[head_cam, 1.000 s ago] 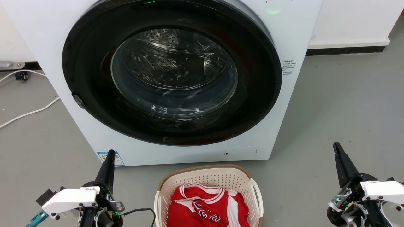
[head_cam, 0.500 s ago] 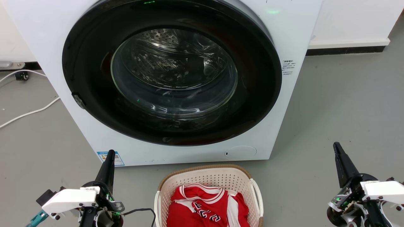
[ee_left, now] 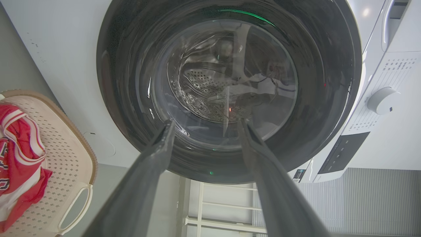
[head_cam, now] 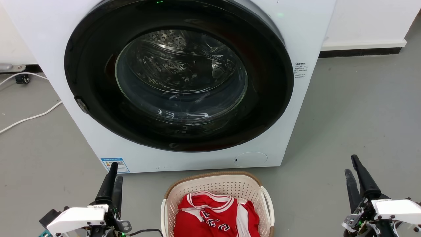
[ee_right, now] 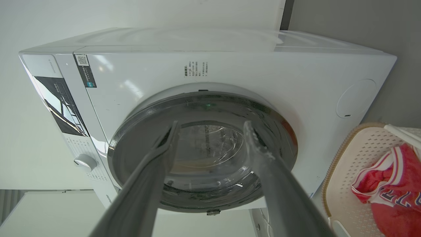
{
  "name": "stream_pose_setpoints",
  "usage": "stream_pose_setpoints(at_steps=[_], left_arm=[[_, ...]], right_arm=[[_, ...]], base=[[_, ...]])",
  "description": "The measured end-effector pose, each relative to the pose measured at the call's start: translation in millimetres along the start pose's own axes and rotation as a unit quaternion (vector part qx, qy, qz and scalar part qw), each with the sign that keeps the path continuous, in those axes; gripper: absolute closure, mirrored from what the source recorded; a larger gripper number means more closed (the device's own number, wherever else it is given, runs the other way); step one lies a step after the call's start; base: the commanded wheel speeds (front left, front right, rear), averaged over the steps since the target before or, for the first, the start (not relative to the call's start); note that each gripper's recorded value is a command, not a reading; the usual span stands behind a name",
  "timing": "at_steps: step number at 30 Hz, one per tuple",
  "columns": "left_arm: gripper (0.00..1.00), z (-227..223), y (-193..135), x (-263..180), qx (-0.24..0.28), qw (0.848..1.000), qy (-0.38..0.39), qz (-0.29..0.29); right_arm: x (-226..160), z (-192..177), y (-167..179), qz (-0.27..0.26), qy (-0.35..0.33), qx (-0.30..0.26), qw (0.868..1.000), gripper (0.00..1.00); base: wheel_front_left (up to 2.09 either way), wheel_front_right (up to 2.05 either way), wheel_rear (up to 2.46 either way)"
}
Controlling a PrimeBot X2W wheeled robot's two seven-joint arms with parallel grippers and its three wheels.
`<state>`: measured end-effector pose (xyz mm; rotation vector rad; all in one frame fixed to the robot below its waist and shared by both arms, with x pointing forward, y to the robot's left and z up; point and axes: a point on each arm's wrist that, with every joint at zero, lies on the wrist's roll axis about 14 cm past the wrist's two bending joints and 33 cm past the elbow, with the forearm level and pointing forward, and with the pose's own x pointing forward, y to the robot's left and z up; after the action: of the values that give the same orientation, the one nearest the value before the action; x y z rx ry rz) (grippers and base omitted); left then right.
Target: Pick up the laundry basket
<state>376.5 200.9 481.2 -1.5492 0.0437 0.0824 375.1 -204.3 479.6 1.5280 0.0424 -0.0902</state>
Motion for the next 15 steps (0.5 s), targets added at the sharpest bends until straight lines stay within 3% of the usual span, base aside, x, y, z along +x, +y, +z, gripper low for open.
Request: stream_pose_setpoints(at_steps=[15], left_arm=[[0.0,4.5,-22.2,4.9,0.137,0.99,-0.021,-0.025]], right_arm=[[3.2,8.8,22.9,0.03,-0.026,-0.147,0.988,0.0]], base=[[0.0,0.0,0.0]])
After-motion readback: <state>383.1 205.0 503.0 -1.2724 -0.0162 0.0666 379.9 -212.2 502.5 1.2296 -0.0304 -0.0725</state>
